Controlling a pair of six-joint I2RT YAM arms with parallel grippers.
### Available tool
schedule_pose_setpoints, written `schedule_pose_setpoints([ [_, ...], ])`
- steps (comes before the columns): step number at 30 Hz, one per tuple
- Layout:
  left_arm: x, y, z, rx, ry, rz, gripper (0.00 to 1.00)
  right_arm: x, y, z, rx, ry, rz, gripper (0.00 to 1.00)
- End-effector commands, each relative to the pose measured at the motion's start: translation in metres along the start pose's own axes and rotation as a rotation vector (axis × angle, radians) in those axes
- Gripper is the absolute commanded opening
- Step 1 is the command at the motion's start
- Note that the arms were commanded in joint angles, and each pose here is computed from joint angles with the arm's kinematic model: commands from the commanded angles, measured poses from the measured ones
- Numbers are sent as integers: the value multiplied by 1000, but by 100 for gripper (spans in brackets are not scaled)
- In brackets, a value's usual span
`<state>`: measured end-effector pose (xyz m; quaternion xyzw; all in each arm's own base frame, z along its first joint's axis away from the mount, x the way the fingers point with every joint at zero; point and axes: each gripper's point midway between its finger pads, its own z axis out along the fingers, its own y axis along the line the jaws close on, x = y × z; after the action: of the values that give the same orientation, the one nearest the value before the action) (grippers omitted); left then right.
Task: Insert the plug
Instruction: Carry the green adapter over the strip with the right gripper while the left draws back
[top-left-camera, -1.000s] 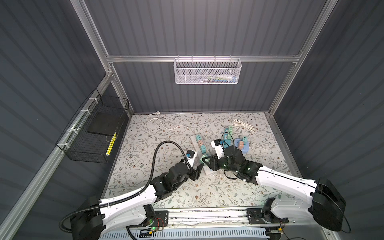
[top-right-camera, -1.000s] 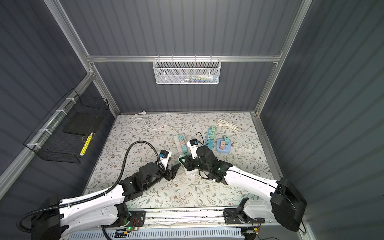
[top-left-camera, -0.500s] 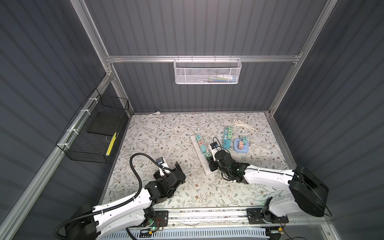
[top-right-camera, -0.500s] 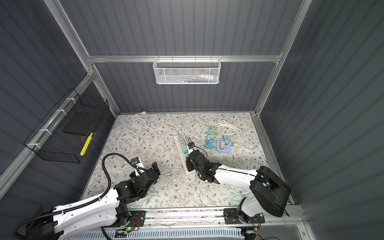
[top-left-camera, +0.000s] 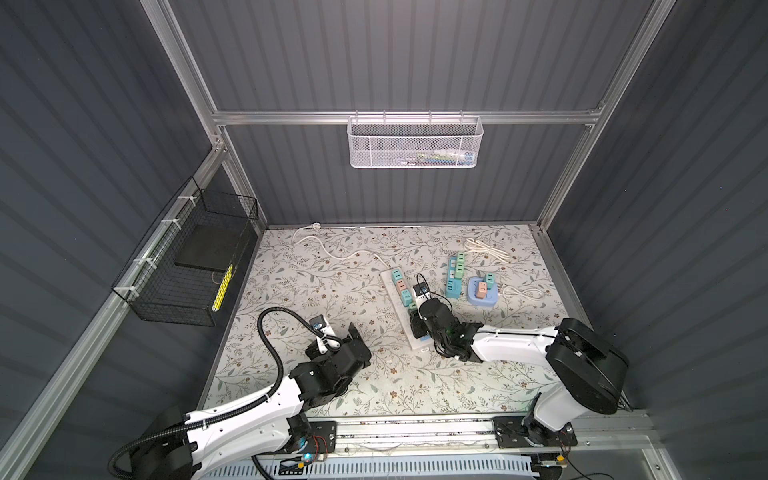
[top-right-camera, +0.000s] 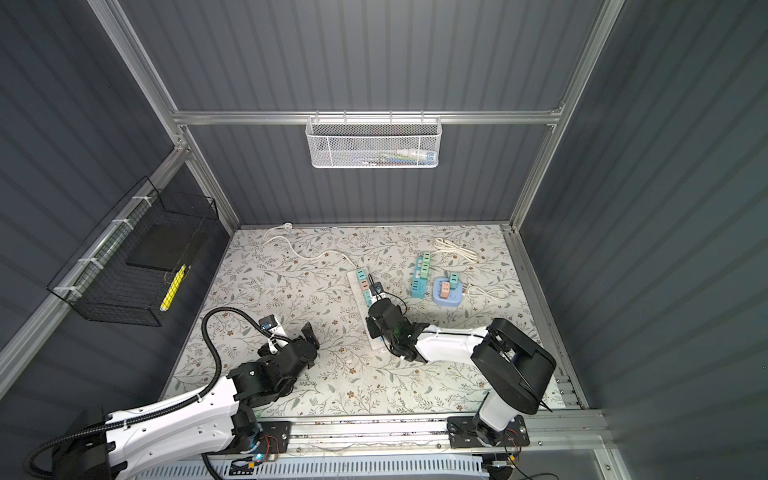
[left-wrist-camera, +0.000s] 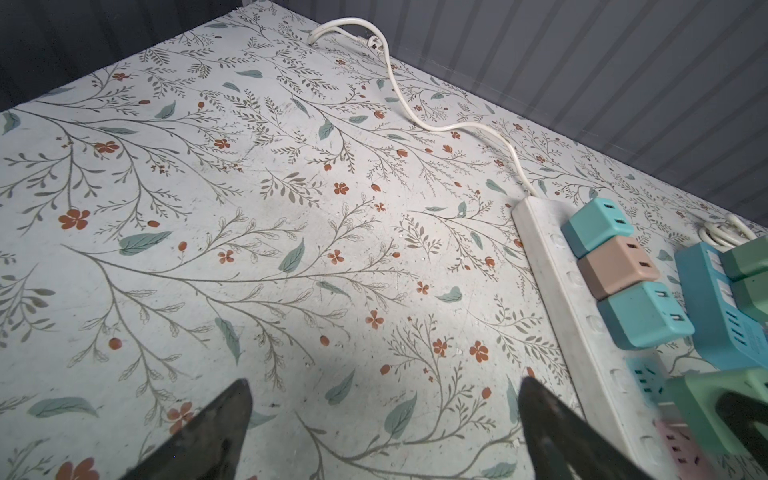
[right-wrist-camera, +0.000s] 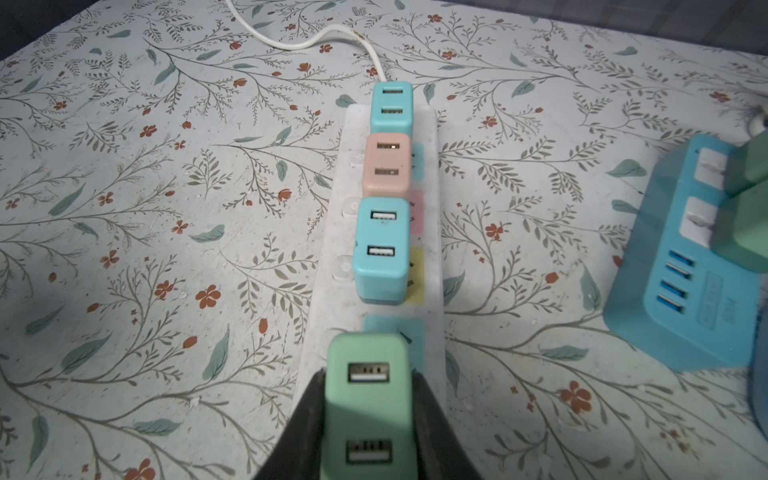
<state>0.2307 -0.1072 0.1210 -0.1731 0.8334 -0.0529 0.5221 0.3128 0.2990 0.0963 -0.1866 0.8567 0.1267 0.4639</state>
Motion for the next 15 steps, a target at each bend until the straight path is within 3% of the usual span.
schedule_pose_setpoints([
  [1,-5,3,0,-8,-25,0,100,-20,2,3,18,-62,14,22],
  [15,-8,3,-1,-7,-35,13,100,2,-9,15,81,3,-3,21],
])
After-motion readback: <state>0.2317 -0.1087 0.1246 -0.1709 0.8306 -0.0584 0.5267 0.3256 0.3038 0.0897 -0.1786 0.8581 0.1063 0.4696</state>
